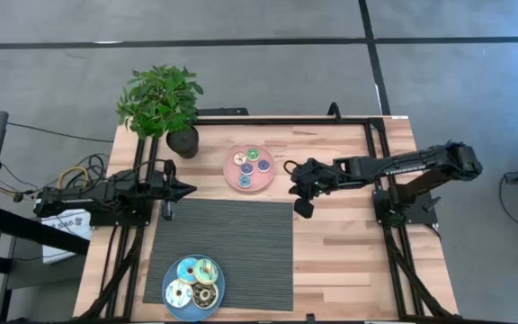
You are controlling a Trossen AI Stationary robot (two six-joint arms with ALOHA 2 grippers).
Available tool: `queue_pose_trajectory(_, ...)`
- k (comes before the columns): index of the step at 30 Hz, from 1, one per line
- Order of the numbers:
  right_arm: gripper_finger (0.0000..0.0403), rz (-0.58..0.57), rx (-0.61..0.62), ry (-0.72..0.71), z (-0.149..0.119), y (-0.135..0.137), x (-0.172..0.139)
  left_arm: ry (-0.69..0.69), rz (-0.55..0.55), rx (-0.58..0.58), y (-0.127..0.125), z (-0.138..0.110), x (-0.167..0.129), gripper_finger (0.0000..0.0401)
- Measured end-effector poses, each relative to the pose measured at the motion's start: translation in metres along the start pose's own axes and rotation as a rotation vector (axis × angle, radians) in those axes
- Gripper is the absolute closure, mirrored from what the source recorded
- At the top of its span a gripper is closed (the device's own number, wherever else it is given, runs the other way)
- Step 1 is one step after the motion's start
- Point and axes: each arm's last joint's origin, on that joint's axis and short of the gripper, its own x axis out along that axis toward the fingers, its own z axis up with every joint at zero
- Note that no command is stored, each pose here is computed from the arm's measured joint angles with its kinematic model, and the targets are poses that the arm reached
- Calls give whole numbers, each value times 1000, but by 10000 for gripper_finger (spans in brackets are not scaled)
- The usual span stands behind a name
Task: Pick & Place donuts
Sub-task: Return to Home Position
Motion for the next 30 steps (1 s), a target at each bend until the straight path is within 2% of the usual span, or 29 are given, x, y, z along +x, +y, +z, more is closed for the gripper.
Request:
queue_pose_trajectory(5,403,-1,-9,23,-20,-12,10,1,1,-12,0,0,0,401)
queue_pose_trajectory(12,403,70,-62,29,-60,-21,9,3,0,-13,0,-1,0,401)
queue_pose_trajectory(17,403,95,-64,-72,-97,-30,-2,3,1,-13,0,-1,0,401)
queue_pose_trajectory(24,403,144,-123,-291,-132,-40,-16,3,1,-15,0,-1,0,401)
queue_pose_trajectory(30,403,169,-123,-364,-160,-48,-21,4,0,-15,0,-1,0,401)
